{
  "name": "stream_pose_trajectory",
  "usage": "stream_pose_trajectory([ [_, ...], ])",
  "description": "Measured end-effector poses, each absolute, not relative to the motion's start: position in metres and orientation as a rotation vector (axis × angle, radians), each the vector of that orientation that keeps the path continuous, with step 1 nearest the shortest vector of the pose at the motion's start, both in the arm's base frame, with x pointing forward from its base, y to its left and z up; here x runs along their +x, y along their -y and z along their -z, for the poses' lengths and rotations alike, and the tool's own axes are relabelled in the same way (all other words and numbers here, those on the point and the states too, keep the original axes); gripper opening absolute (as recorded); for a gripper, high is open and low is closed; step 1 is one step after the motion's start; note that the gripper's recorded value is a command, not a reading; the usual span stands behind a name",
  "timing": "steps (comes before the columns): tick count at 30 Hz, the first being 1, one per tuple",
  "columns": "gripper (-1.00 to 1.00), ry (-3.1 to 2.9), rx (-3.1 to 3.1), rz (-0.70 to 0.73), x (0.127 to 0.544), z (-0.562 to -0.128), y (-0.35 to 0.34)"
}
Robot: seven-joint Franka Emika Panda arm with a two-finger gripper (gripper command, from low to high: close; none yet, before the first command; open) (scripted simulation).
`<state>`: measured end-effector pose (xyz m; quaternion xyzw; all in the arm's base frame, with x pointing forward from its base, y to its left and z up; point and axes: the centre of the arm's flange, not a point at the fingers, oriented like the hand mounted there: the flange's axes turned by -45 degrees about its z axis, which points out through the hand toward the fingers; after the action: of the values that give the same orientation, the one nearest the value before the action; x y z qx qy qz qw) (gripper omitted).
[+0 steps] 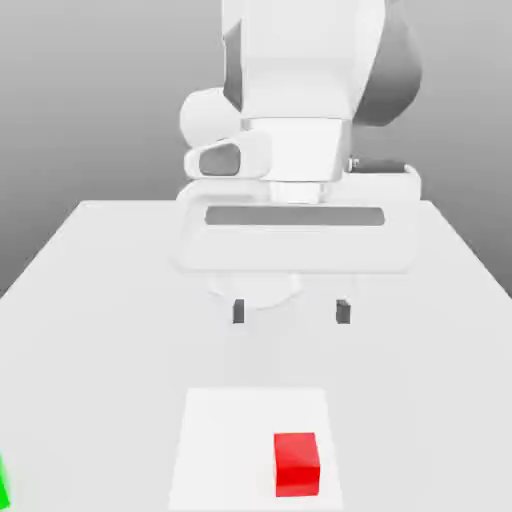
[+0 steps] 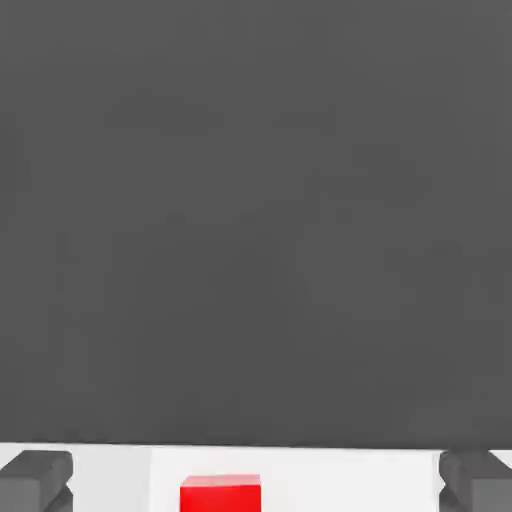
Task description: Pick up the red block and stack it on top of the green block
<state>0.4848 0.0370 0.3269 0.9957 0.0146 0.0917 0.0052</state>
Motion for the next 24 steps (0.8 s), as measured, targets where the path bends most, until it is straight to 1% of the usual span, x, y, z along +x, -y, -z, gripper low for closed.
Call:
stream_pose_trajectory([
  [5, 0.00, -0.063, 3.138, -0.055, 0.466, -0.232, -0.045],
  [7, 0.00, -0.064, 3.141, -0.014, 0.462, -0.202, -0.046],
  [10, 0.00, -0.064, 3.141, -0.002, 0.460, -0.163, -0.047],
  [11, -1.00, -0.065, 3.141, -0.001, 0.460, -0.152, -0.047],
  [18, -1.00, -0.065, 3.141, -0.001, 0.459, -0.149, -0.047],
  [23, -1.00, -0.059, 3.141, 0.000, 0.460, -0.202, -0.045],
  [24, -1.00, -0.006, 3.143, 0.003, 0.466, -0.207, -0.030],
])
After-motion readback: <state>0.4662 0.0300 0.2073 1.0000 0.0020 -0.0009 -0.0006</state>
